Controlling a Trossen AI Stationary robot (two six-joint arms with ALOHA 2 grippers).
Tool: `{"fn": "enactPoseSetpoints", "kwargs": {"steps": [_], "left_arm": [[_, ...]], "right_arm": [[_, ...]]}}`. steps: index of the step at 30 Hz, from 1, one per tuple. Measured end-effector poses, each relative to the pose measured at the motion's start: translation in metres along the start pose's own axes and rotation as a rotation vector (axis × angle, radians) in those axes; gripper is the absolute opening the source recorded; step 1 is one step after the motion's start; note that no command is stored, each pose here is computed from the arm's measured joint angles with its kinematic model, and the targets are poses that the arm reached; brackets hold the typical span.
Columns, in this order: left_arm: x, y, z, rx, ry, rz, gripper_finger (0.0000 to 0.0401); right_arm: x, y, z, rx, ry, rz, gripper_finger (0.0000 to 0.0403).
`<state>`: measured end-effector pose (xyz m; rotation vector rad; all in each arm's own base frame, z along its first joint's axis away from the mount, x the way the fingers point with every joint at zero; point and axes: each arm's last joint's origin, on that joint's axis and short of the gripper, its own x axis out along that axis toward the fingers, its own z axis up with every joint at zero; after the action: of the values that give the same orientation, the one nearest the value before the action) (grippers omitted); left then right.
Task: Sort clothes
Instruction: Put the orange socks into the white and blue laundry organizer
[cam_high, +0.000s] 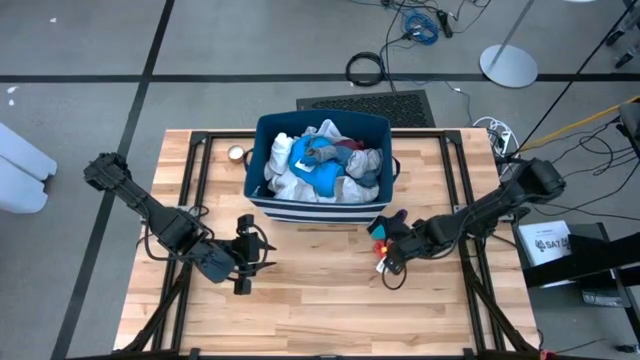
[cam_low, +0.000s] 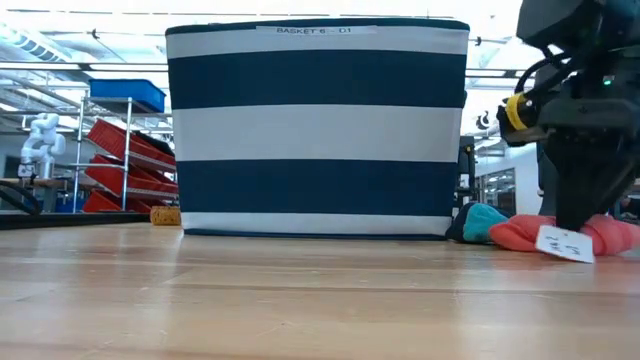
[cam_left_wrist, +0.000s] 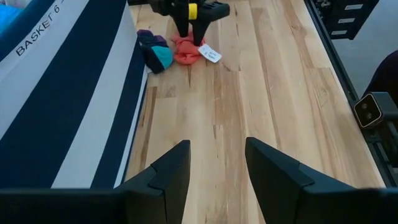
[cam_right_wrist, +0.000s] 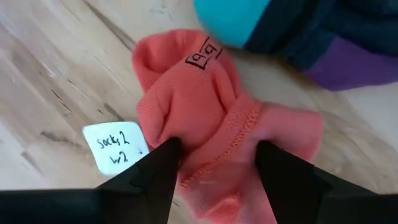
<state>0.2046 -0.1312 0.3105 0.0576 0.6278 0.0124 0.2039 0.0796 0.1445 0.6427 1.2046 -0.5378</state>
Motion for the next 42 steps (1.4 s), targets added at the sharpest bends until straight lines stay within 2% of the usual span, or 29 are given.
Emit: {"fn": "enactPoseSetpoints", "kwargs": {"steps": [3,5,9,12,13,17,20,23,28,33,38,42], "left_arm": [[0.000,0.000,0.000,0.000,0.000,0.000,0.0164],[0.000,0.000,0.000,0.000,0.000,0.000,0.0164],[0.000,0.000,0.000,0.000,0.001,0.000,0.0164],[0.000,0.000,0.000,0.000,0.002,-0.004,0.0164],[0.000,0.000,0.000,0.000,0.004,-0.006,0.0164],[0.000,0.000,0.000,0.001,0.005,-0.007,0.0164],[0.000,0.000,0.000,0.001,0.006,-0.008,0.0164],[0.000,0.000,0.000,0.001,0.006,-0.009,0.0164],[0.000,0.000,0.000,0.001,0.006,-0.009,0.0164],[0.000,0.000,0.000,0.000,0.005,-0.010,0.0164],[0.000,0.000,0.000,-0.001,0.003,-0.011,0.0164],[0.000,0.000,0.000,-0.001,0.006,-0.016,0.0164]], "right_arm": [[0.006,0.000,-0.001,-0.015,0.031,-0.026,0.0193],[0.007,-0.001,-0.003,-0.025,0.046,-0.052,0.0172],[0.006,-0.004,-0.008,-0.030,0.089,-0.079,0.0096],[0.002,-0.006,-0.010,-0.026,0.132,-0.056,0.0026],[0.000,-0.005,-0.010,-0.022,0.144,-0.040,0.0016],[-0.017,0.001,-0.007,-0.021,0.170,0.032,0.0016],[-0.040,0.018,-0.003,-0.042,0.131,0.155,0.0011],[-0.061,0.035,-0.002,-0.074,0.096,0.229,0.0005],[-0.110,0.070,-0.002,-0.163,-0.069,0.374,0.0005],[-0.172,0.096,-0.003,-0.306,-0.344,0.485,0.0005],[-0.229,0.106,0.008,-0.411,-0.601,0.516,0.0005],[-0.263,0.101,0.032,-0.420,-0.744,0.482,0.0005]]}}
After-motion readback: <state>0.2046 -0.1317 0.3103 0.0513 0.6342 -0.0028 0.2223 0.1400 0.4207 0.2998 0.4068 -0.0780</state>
